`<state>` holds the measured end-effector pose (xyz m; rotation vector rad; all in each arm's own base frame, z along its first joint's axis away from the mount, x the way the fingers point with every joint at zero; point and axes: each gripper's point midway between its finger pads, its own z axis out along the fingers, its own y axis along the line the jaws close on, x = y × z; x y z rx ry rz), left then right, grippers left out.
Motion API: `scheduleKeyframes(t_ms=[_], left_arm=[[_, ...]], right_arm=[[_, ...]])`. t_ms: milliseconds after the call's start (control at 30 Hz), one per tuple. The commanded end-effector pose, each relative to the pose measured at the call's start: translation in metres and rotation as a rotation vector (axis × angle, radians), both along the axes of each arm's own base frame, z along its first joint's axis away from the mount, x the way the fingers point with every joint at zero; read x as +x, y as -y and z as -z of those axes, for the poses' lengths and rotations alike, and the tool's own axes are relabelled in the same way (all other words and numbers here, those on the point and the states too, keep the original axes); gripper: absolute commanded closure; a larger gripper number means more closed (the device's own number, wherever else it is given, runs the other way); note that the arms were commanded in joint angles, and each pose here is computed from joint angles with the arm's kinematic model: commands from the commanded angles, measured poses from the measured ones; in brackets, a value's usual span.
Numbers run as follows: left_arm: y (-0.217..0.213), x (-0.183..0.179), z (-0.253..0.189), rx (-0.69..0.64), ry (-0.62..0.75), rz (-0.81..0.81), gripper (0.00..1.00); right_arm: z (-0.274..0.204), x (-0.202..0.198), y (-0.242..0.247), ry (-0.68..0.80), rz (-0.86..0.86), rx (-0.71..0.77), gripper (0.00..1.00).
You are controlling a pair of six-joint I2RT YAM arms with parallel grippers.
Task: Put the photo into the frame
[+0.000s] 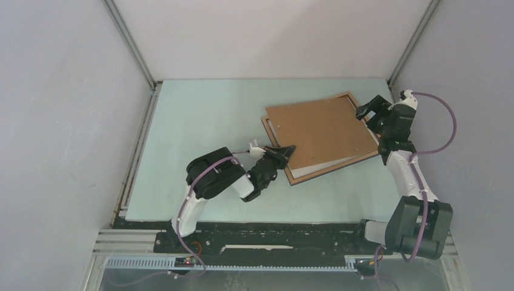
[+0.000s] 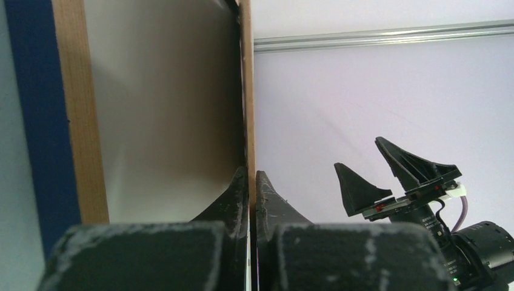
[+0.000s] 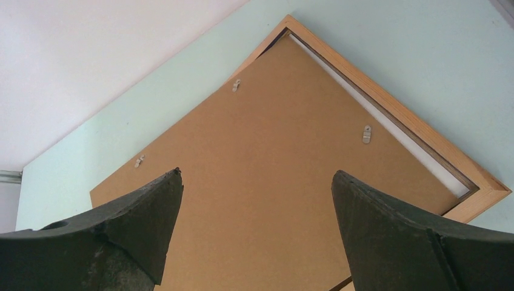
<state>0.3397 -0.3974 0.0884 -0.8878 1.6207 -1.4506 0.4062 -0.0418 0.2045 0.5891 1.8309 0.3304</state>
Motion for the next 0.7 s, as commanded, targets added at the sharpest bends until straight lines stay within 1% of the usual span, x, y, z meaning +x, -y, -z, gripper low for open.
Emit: scheduleKeyframes(t_ms=[0, 233, 400, 667], left_arm=[[0.001, 0.004, -0.038, -0.129, 0.063, -0.033, 1.00], [0.008, 0.012, -0.038, -0.130, 0.075, -0.044, 1.00], [0.009, 0.017, -0.034, -0.098, 0.087, -0.060, 1.00], [0.017, 0.021, -0.036, -0.087, 0.087, -0.049, 1.00]], right_arm=[[-0.009, 0.004, 0.002, 0.045, 0.001, -0.002, 0.00], [-0.007, 0.004, 0.003, 0.040, 0.004, -0.004, 0.00], [-0.005, 0.005, 0.003, 0.038, 0.001, 0.000, 0.00], [-0.004, 0.005, 0.003, 0.034, 0.002, 0.002, 0.00]])
